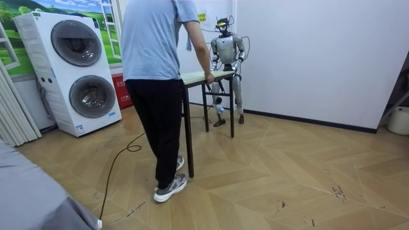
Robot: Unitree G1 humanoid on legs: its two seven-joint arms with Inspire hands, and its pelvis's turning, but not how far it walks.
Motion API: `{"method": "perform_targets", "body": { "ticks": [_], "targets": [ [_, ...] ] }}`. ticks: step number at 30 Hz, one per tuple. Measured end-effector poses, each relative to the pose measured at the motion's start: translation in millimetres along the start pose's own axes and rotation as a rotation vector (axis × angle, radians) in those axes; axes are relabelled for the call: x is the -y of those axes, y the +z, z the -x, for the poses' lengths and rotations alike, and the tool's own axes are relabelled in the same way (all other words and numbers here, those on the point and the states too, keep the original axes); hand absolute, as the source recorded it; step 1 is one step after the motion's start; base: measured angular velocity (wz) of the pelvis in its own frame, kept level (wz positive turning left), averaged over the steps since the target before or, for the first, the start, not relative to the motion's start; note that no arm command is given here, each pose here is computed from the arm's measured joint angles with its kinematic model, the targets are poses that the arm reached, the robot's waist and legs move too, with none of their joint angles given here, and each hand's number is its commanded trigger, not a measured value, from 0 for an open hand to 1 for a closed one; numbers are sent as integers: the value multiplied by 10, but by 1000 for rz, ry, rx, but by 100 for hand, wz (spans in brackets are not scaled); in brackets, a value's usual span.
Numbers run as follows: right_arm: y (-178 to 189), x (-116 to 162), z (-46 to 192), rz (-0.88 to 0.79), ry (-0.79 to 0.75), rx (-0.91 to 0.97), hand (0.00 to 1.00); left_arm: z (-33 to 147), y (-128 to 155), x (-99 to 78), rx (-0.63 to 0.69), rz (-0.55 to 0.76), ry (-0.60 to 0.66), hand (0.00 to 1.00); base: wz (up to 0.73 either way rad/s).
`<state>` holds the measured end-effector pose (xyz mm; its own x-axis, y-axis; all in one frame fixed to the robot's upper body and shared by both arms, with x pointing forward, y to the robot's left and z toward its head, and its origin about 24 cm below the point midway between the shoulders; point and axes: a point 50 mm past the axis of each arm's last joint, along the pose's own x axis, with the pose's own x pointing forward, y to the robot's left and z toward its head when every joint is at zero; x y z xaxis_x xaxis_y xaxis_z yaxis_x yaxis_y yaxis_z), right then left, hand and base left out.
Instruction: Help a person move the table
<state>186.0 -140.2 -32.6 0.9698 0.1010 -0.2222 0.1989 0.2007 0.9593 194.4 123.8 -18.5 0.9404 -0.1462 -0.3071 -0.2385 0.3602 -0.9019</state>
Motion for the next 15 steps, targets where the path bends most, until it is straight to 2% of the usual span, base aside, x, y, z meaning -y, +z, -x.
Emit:
{"method": "perform_targets", "body": {
  "ticks": [3, 10, 15],
  "targets": [
    [-95, 39, 5, 18, -14, -58, 100, 75, 43, -153, 31, 12, 36, 100, -49],
    [-37, 191, 100, 32, -71, -46, 100, 54, -92, -262, -27, 29, 85, 100, 11],
    [-56, 299, 220, -1, -106, -46, 100, 80, -89, -318, -42, -15, 104, 100, 45]
  ]
}}
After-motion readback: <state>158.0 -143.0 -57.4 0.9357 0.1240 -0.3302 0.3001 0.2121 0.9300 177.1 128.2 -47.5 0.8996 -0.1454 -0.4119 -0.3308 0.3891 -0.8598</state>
